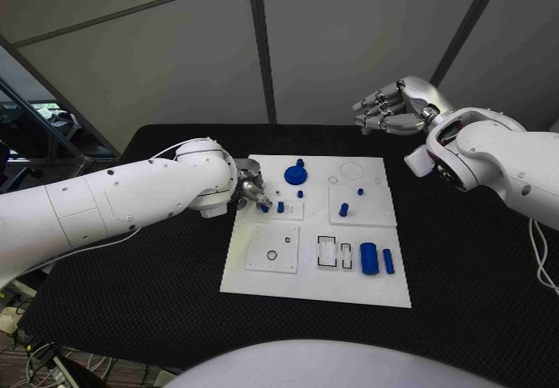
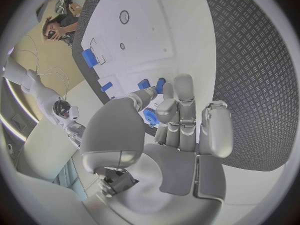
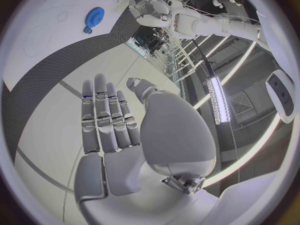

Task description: Assemble the parts on the task board

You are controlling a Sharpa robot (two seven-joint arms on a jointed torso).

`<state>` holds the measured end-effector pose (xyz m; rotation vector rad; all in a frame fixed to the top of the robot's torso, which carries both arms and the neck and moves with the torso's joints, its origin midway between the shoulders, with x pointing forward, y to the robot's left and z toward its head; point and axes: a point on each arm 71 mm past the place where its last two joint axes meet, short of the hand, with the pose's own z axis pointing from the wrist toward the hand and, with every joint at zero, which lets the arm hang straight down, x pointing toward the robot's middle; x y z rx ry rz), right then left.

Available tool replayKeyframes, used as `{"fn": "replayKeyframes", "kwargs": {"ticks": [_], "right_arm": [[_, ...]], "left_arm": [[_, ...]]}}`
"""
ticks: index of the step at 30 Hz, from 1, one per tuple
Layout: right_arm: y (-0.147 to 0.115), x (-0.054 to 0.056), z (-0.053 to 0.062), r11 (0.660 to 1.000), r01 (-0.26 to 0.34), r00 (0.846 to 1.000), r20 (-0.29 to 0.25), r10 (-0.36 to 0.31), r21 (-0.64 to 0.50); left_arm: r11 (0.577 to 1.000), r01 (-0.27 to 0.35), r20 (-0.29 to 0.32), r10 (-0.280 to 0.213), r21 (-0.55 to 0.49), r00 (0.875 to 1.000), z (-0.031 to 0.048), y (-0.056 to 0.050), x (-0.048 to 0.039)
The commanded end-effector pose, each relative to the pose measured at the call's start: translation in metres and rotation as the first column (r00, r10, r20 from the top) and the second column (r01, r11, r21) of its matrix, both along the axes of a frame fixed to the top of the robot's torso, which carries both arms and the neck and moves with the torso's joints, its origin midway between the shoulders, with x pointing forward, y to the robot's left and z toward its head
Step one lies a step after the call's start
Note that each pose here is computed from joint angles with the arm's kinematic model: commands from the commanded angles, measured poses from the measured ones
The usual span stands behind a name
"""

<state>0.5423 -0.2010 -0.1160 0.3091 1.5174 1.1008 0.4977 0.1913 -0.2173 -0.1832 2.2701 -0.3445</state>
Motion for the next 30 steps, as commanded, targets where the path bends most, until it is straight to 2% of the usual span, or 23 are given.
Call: {"fn": "replayKeyframes", "kwargs": {"ticks": [1,12,30], "right_arm": [[0.0005,-0.0003,0.0016,1.0,-0.007,1.0,0.003,0.007,0.004],[0.0005,-0.0003,0.0016,1.0,-0.008,1.0,0.003,0.008,0.004],[0.0003,0.0,0.0016,1.0,-0.007,1.0,0.004,0.007,0.005]], "left_arm": [[0.999,0.022,-0.022,-0.022,0.031,1.0,-0.0045,-0.0017,-0.0028],[0.997,0.05,0.003,-0.05,0.05,0.999,-0.0037,-0.0056,-0.0042],[0.999,0.009,0.036,-0.011,0.038,0.999,-0.0038,-0.0011,-0.0004]]}}
